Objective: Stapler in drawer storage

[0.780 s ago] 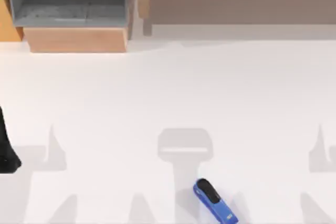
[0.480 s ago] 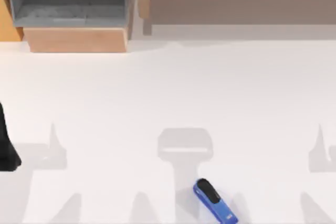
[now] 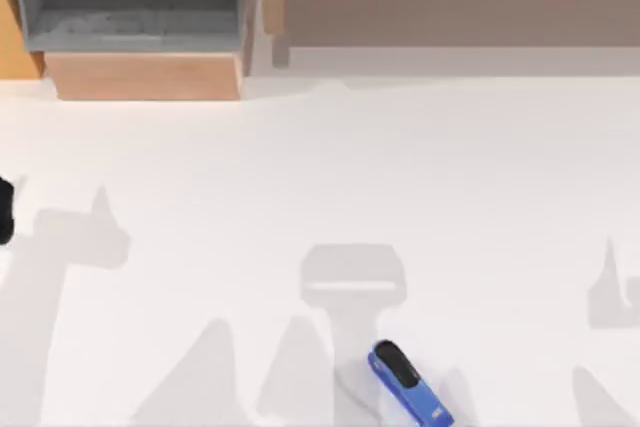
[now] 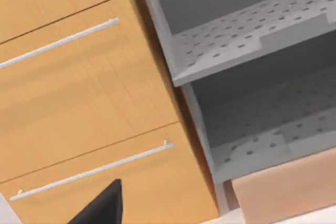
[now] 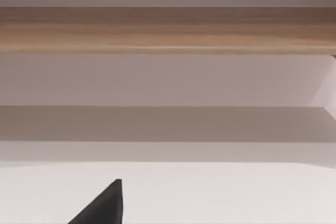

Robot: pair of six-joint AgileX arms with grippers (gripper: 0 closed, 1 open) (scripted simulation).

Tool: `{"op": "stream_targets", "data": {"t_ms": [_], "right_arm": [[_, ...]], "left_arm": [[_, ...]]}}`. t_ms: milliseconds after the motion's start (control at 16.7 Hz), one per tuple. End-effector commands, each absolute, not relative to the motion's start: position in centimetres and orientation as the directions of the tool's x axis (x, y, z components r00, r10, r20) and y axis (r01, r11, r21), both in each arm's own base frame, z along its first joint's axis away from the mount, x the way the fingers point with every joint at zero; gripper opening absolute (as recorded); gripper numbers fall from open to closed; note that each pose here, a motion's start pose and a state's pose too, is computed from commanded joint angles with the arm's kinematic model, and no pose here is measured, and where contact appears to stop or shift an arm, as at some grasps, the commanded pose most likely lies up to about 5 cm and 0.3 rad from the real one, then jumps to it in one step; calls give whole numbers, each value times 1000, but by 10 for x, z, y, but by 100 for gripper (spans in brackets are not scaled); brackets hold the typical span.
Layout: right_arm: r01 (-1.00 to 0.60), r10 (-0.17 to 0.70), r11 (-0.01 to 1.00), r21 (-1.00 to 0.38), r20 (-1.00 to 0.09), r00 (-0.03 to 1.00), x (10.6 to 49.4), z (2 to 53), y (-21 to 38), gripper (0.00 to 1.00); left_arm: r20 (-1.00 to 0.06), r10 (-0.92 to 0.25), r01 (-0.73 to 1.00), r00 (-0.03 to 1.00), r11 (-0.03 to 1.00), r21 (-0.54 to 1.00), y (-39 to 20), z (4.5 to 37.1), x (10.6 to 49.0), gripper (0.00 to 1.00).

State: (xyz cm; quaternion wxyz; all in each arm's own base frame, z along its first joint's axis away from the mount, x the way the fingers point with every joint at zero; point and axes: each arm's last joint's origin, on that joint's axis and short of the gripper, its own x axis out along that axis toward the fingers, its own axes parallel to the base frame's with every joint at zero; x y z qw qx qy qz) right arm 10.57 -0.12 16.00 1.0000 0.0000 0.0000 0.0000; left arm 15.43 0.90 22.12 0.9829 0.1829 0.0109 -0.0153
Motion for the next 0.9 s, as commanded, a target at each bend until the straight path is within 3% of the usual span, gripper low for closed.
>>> {"op": "stream_targets", "data": {"t_ms": [240, 480, 900], "right_arm": [[0, 0, 1000, 0, 0, 1000, 106, 160, -1, 100], [0, 0, 1000, 0, 0, 1000, 106, 160, -1, 100], [0, 0, 1000, 0, 0, 1000, 106, 160, -1, 100]], "left_arm": [[-18, -25, 31, 1000, 811, 584, 27, 245, 211, 100], [-1, -26, 16, 1000, 619, 785, 58, 244, 281, 100], [9, -28, -3, 1000, 231, 973, 127, 172, 378, 100]]}}
